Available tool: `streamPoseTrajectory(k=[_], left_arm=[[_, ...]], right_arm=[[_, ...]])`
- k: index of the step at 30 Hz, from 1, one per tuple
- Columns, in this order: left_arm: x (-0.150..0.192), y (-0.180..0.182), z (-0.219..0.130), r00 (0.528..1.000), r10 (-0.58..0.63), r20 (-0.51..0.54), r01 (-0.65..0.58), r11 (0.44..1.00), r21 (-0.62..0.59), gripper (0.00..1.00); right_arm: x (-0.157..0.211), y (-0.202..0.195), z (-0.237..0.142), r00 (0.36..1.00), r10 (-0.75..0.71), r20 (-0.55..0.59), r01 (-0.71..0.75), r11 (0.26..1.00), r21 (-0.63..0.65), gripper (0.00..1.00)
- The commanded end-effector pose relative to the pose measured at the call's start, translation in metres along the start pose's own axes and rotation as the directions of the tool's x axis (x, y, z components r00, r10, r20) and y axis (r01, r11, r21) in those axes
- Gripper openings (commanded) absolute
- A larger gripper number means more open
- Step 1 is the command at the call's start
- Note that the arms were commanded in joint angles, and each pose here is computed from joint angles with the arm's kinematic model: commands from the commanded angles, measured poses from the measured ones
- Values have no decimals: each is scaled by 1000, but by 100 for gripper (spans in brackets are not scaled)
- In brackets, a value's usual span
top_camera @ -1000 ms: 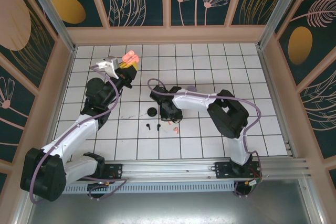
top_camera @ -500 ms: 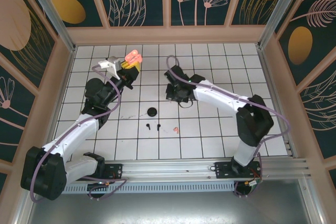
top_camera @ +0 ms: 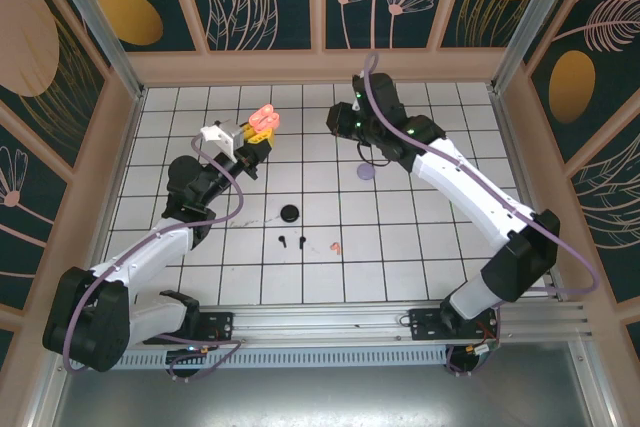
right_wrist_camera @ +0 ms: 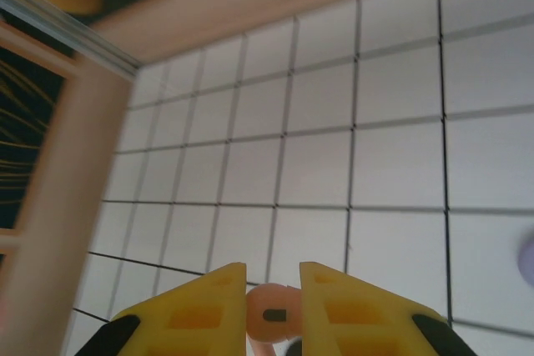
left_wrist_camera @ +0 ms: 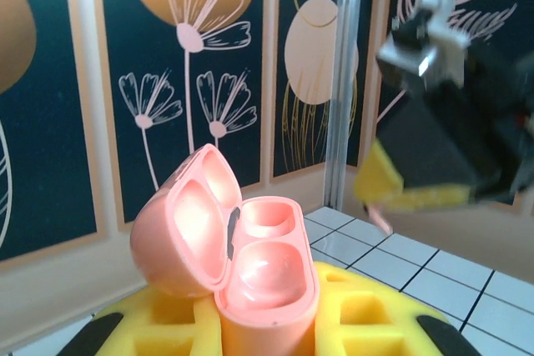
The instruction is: Insert the wireless bluetooth earbuds into the charging case
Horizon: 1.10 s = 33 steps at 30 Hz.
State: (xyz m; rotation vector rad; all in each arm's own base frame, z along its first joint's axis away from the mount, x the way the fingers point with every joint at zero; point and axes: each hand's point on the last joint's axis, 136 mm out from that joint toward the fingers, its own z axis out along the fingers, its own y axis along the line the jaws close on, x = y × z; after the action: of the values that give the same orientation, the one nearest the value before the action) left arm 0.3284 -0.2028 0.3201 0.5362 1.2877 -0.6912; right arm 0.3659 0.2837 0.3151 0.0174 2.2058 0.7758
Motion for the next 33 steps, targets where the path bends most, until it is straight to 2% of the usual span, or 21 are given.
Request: streamPoseTrajectory(k=[1, 9, 18, 27, 33], left_arm=[[-11, -12, 4, 990, 130, 45, -133, 990, 50, 0], [2, -32, 33, 964, 266, -12, -264, 961, 85, 0], [-10, -32, 64, 983, 185, -10, -184, 981, 60, 0], [-9, -36, 79, 990, 138, -40, -134, 987, 92, 0], [-10, -41, 79, 989, 141, -39, -136, 984, 115, 0]], right_arm=[[-45, 39, -40, 985, -67, 158, 88, 987, -132, 18], [-73, 85, -86, 941, -108, 320, 215, 922, -323, 19], [-62, 104, -108, 899, -128, 419, 327, 832, -448, 19], [-31, 111, -101, 877, -134, 462, 389, 763, -516, 19], [-21, 114, -85, 882, -135, 452, 383, 765, -518, 19]])
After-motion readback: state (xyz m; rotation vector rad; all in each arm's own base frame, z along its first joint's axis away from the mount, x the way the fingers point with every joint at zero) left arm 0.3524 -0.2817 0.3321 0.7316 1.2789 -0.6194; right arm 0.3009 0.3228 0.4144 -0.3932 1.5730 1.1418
